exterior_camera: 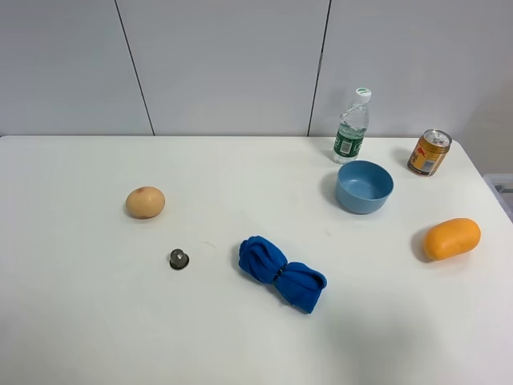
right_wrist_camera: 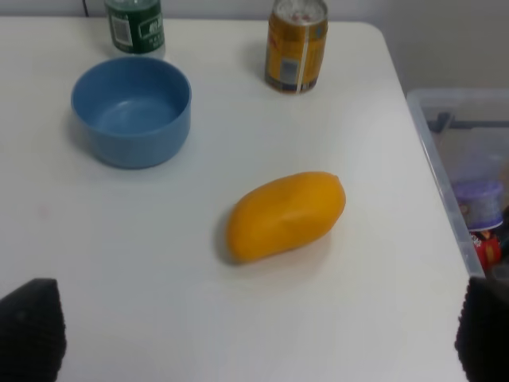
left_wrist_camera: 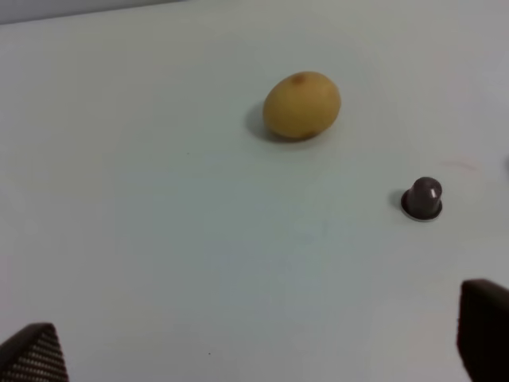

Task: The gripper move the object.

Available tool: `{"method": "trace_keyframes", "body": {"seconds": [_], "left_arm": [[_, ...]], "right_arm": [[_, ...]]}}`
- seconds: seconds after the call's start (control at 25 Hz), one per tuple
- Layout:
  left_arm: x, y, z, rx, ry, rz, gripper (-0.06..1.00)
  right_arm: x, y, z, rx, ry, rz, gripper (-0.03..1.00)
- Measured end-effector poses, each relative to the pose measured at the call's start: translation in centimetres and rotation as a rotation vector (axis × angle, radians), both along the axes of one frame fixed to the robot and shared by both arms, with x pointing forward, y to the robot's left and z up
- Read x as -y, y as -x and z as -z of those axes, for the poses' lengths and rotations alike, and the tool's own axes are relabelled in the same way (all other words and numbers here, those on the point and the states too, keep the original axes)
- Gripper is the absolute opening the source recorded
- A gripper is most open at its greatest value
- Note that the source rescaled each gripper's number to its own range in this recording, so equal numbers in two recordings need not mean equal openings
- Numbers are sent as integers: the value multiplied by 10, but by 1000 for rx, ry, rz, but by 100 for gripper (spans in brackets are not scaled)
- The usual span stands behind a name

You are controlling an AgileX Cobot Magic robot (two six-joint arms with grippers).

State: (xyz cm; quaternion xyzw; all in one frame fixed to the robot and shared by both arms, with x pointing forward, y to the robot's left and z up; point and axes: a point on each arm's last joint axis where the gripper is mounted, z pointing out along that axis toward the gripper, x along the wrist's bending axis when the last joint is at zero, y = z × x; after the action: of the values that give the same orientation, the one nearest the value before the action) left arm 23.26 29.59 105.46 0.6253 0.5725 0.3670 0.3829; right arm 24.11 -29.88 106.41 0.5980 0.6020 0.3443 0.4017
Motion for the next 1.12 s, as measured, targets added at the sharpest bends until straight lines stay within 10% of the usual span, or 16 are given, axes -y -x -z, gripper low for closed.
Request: {"method": "trace_keyframes", "body": {"seconds": [1.12], "left_arm": [[0, 0, 0, 0, 0, 0, 100]], "right_arm": [[-1, 8, 13, -22, -24, 11, 99]]}}
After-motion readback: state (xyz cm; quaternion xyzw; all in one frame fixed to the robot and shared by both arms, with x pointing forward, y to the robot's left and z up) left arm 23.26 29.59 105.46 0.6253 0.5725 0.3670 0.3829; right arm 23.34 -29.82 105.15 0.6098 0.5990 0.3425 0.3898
